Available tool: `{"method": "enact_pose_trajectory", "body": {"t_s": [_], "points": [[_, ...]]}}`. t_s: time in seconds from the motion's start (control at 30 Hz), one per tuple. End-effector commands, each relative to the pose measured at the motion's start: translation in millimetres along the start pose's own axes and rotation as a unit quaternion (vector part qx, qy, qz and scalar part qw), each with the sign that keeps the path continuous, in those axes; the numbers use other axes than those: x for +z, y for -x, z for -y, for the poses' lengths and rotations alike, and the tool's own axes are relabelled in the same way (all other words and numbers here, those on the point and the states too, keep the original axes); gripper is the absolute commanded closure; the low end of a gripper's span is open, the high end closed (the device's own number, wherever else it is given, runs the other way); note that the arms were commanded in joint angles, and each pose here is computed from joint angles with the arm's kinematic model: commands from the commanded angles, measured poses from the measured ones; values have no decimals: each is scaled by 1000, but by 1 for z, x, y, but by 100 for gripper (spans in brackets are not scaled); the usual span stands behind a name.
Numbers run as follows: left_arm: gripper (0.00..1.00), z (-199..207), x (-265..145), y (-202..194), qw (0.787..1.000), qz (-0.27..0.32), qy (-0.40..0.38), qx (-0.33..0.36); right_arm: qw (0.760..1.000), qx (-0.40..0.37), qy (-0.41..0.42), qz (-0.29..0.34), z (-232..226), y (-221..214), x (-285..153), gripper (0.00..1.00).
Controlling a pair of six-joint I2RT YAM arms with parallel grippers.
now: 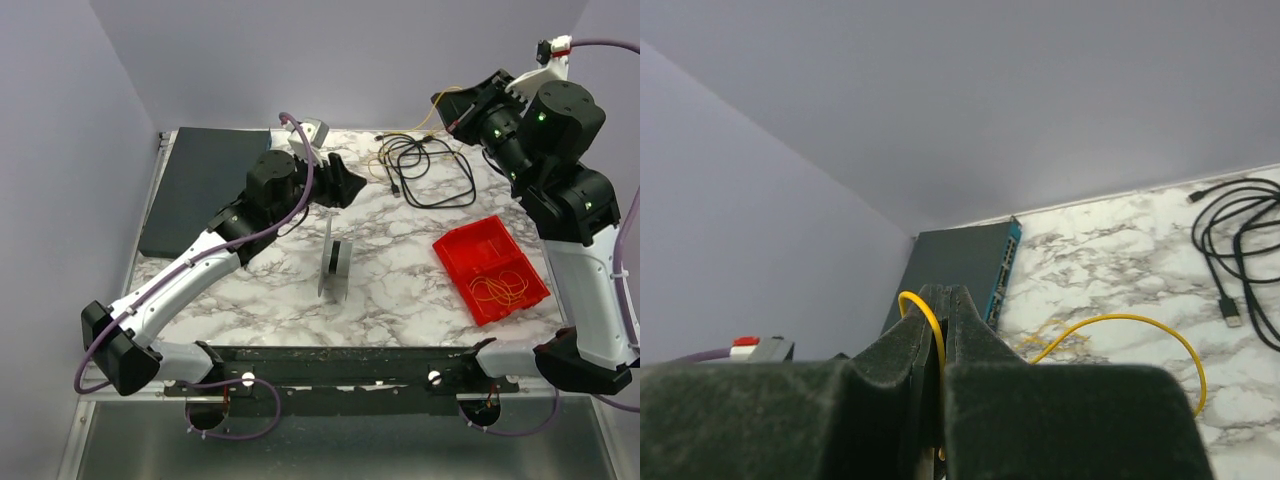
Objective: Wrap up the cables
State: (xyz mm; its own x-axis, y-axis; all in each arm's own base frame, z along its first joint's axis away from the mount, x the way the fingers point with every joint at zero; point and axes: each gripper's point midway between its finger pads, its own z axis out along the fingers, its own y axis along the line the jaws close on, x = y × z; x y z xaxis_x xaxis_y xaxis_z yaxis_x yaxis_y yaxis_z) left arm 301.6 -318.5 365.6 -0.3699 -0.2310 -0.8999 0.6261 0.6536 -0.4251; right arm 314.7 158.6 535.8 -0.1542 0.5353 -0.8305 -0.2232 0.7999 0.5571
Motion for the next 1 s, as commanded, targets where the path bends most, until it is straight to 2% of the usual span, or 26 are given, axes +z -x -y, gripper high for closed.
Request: {"method": "enact_pose_trajectory", "body": {"t_s": [0.0, 0.13, 0.23, 0.4, 0.53, 0.77, 0.97], "points": [[45, 13, 13, 12, 999, 23, -35, 3, 998, 14, 50, -45, -22, -12, 4, 99], [46, 24, 26, 17, 998, 33, -54, -10, 997, 17, 59, -50, -29, -10, 6, 99], [47, 43, 33, 8, 996, 23, -90, 6, 997, 16, 61, -50, -32, -5, 4, 99], [46, 69, 23, -4, 986, 20, -164, 14, 996, 18, 72, -47, -39, 3, -4, 99], [42, 74, 10, -10, 983, 25, -184, 12, 995, 25, 85, -51, -44, 4, -8, 99], [41, 88, 6, -17, 975, 14, -220, 22, 992, 37, 106, -57, -54, 5, -11, 99], [46, 91, 2, -20, 972, 15, -235, 24, 992, 38, 108, -54, -57, 10, -13, 99]]}}
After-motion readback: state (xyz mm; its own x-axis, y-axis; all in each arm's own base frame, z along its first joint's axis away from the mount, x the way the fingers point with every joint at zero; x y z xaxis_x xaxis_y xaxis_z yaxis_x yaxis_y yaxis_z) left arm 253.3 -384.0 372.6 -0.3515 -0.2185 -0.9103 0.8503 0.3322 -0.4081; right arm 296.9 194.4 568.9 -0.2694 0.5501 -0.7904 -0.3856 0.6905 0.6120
